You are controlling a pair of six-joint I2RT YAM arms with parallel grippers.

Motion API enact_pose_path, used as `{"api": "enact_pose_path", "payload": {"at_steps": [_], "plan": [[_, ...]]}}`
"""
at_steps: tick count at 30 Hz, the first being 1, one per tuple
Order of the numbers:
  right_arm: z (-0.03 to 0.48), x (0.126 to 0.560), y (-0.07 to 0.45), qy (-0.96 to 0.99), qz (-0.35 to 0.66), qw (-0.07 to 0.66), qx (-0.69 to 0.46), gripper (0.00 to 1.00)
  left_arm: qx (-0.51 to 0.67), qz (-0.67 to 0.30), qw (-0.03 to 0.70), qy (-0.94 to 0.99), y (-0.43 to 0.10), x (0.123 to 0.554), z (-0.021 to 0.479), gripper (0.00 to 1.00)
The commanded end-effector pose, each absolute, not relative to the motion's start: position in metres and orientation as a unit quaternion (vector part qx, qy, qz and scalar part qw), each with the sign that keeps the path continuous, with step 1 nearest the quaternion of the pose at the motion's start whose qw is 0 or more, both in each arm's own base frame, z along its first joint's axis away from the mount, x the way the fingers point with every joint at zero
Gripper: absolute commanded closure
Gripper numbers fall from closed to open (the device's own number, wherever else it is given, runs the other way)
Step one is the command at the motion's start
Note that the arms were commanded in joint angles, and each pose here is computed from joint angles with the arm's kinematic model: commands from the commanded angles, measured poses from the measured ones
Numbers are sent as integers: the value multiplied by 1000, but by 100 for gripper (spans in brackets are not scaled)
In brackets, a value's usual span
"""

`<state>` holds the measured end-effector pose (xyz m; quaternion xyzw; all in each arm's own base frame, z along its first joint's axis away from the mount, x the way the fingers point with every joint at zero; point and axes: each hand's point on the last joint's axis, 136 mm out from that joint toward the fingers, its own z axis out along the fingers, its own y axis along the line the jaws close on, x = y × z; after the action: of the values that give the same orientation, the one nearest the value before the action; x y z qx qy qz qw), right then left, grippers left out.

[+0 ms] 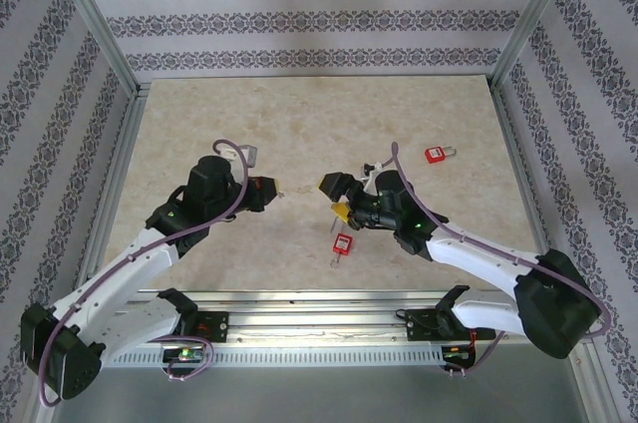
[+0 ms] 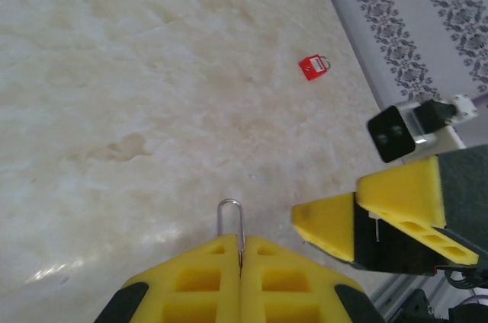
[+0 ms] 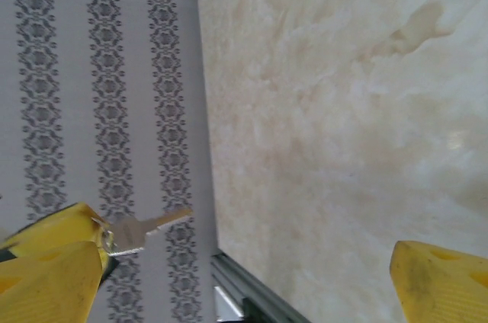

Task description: Unlock with the key

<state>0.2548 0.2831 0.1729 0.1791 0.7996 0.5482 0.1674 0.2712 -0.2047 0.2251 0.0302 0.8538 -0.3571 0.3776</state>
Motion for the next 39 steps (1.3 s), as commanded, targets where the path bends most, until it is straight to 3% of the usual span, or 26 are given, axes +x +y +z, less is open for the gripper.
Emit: {"api": "enact_pose_path", "payload": {"at_steps": [1,15,39], "plan": [[197,258,298,753,606,148,212,3,62,-360,443,819,-222,287,244,100],[188,274,299,699,639,134,292,3,119,-391,505,760,-285,300,248,100],[192,295,320,645,687,113,313,5,133,-412,521,736,-310,280,231,100]]}}
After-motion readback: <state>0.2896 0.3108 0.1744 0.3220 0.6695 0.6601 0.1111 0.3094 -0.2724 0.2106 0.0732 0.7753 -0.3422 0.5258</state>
